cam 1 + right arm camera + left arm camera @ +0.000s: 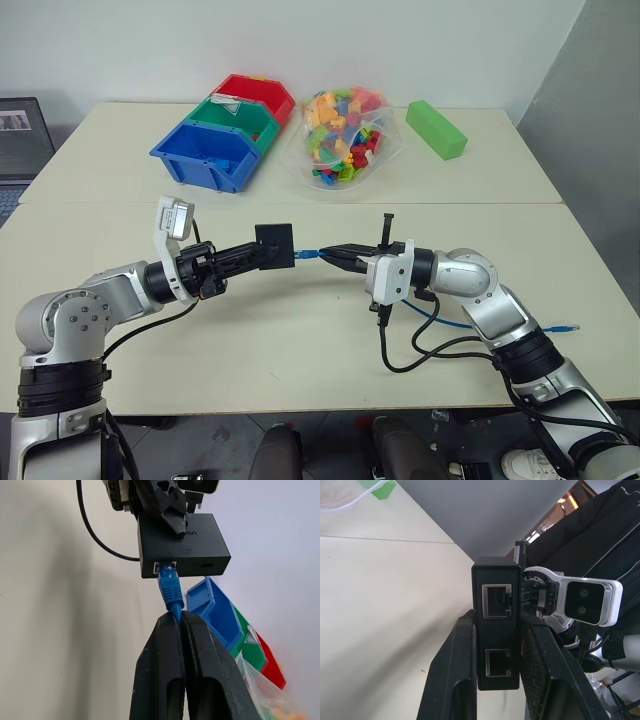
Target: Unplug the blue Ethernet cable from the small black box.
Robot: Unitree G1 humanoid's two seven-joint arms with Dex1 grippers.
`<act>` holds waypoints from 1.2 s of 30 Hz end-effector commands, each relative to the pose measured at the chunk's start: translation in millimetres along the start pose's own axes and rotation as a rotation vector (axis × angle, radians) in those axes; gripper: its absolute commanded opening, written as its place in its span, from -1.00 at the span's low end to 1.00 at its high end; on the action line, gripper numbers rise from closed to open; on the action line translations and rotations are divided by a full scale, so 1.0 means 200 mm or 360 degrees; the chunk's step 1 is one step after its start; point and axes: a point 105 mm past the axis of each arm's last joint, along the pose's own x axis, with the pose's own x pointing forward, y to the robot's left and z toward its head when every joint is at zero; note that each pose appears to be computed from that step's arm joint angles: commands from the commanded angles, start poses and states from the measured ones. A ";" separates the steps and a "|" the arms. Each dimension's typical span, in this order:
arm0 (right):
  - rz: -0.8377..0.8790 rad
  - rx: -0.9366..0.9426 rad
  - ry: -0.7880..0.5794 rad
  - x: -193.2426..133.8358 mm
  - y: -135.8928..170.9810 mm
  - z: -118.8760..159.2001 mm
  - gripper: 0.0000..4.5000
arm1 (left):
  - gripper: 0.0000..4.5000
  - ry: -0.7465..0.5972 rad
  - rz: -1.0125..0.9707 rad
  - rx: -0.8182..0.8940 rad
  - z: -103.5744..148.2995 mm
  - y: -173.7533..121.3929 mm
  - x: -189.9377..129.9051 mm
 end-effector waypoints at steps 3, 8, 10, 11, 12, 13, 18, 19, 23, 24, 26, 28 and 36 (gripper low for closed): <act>0.0042 0.0010 -0.0121 -0.01 0.00 0.09 -0.79 | -0.65 0.0039 0.0001 0.0133 0.02 -0.03 -0.01; 0.0181 0.0179 -0.0111 -0.04 0.04 0.11 -0.33 | -0.65 0.0086 -0.0012 0.0185 0.01 -0.01 0.00; 0.0223 0.0325 -0.0106 -0.06 0.05 0.12 -0.14 | -0.65 0.0119 -0.0032 0.0208 0.00 -0.01 0.01; 0.0236 0.0468 -0.0106 -0.06 0.05 0.14 -0.05 | -0.65 0.0140 -0.0056 0.0215 -0.01 -0.02 0.01; 0.0226 0.0642 -0.0107 -0.07 0.04 0.15 0.03 | -0.65 0.0152 -0.0079 0.0220 -0.01 -0.02 0.02; 0.0207 0.0812 -0.0112 -0.07 0.03 0.16 0.15 | -0.65 0.0164 -0.0097 0.0222 -0.01 -0.02 0.02; 0.0161 0.1523 -0.0124 -0.06 0.01 0.16 0.36 | -0.65 0.0157 -0.0175 0.0224 -0.01 -0.05 0.04; 0.0166 0.1605 -0.0114 -0.06 0.02 0.15 0.36 | -0.65 0.0154 -0.0185 0.0225 -0.01 -0.05 0.04; 0.0182 0.1953 -0.0105 -0.07 0.06 0.11 0.36 | -0.65 0.0095 -0.0223 0.0204 0.02 -0.07 0.05; 0.0176 0.1999 -0.0111 -0.07 0.07 0.10 0.36 | -0.65 0.0085 -0.0231 0.0202 0.02 -0.08 0.05; 0.0184 0.2117 -0.0151 -0.05 0.07 0.11 0.36 | -0.65 0.0094 -0.0242 0.0190 0.02 -0.08 0.05; 0.0176 0.2175 -0.0169 -0.05 0.06 0.11 0.36 | -0.65 0.0100 -0.0253 0.0175 0.02 -0.09 0.05; 0.0150 0.2300 -0.0246 -0.01 0.04 0.11 0.36 | -0.65 0.0100 -0.0268 0.0162 0.02 -0.10 0.06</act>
